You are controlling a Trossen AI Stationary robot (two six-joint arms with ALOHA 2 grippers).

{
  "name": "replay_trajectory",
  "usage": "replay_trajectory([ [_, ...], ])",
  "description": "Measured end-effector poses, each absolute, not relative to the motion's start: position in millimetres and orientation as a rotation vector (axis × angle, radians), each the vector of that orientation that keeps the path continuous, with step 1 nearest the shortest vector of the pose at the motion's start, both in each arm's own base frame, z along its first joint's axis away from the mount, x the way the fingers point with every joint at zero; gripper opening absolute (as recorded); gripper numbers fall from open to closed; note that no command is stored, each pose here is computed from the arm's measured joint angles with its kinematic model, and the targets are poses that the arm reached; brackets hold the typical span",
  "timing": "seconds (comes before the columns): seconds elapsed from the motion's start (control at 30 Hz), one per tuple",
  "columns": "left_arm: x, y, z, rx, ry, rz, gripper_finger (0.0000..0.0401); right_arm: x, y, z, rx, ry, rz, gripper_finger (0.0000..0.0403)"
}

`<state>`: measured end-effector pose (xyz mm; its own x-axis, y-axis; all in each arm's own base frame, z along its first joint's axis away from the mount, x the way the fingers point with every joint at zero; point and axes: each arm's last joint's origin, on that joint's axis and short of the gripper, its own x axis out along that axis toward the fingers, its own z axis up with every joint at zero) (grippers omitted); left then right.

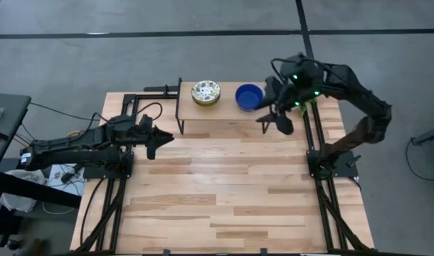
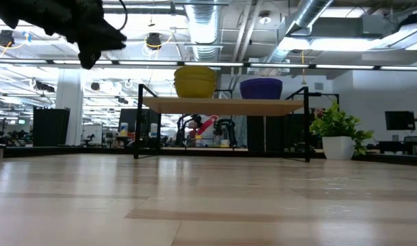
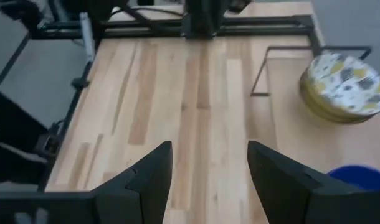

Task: Pick & Place Mini bowls
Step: Return to Home Position

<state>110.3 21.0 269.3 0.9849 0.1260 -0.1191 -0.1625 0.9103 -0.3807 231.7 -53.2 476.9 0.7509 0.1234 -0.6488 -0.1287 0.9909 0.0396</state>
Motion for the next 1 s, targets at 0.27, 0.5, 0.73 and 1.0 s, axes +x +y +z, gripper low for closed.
replay_trajectory([
  [0.27,89.8,16.3,280.3,-0.361,-0.034,0.111,0.0082,209.3,-40.5,441.6,0.038,0.63,0.143,0.0198],
  [0.5,82.8,13.5,283.0,-0.33,-0.064,0.06,0.0082,183.0,-34.3,393.8,0.132,0.509,0.099,0.0196],
  [0.73,82.9,13.5,283.0,-0.316,-0.063,0.061,0.0082,150.2,-26.5,350.5,0.21,0.359,0.074,0.0194],
  [1.0,82.9,13.5,283.0,-0.285,-0.062,0.062,0.0082,111.0,-18.1,310.3,0.294,0.211,0.029,0.0195],
])
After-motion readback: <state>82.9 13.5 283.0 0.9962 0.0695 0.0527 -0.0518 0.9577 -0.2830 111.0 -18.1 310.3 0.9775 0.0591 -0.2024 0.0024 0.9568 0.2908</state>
